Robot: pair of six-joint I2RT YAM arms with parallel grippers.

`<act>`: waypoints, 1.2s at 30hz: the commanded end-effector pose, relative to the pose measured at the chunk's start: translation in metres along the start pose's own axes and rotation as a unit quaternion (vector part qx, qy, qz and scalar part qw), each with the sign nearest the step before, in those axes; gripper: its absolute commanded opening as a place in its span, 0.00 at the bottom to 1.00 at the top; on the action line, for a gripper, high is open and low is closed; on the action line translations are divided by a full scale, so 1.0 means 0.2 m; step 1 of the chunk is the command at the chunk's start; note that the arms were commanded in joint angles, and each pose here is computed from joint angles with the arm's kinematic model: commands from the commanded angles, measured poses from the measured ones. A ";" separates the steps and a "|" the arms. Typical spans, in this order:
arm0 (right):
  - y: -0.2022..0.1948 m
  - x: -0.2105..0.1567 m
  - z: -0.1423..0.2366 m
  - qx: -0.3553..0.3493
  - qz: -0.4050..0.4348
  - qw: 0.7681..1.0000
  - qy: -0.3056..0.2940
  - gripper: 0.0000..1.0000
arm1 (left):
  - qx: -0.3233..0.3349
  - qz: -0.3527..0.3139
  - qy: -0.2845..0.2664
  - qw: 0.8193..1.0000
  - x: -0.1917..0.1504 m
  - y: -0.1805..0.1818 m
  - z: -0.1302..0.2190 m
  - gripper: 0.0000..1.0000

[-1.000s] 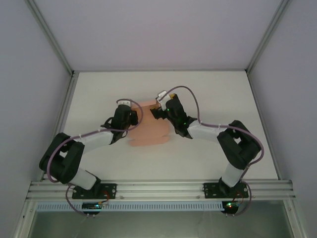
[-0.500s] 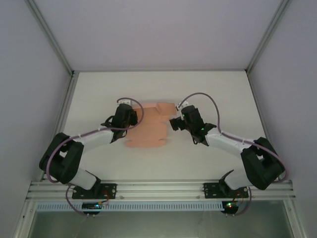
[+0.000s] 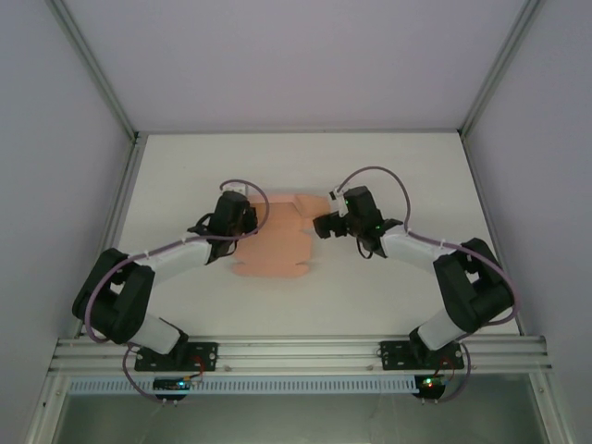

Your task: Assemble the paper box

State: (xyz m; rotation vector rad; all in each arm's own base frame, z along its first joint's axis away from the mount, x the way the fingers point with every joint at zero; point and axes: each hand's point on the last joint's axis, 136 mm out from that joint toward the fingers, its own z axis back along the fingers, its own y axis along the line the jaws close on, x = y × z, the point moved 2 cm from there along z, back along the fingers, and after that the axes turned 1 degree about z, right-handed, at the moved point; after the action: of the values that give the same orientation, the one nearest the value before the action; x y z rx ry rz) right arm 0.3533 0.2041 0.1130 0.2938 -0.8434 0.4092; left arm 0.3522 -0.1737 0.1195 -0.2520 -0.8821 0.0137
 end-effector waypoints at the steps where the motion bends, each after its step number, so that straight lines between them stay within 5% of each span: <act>1: 0.11 0.13 0.02 0.084 -0.007 0.995 -0.050 0.99 | -0.022 0.000 -0.001 1.000 0.06 -0.06 0.01 0.00; 13: 0.18 0.26 -0.07 0.116 -0.022 0.990 -0.074 0.99 | -0.053 0.013 0.016 0.998 0.05 -0.12 -0.01 0.00; 22: 0.20 0.24 -0.11 0.029 0.040 0.997 -0.050 0.99 | -0.045 0.014 0.020 0.999 0.03 -0.11 -0.02 0.00; 36: -0.06 0.18 0.38 0.038 -0.006 0.997 -0.069 0.99 | -0.024 -0.012 0.015 1.000 0.03 -0.03 0.01 0.00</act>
State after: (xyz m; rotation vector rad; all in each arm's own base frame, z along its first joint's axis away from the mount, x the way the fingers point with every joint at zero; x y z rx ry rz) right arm 0.3467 0.1830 0.1932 0.3728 -1.0236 0.3976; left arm 0.3532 -0.1810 0.1157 -0.2882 -0.8281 -0.0088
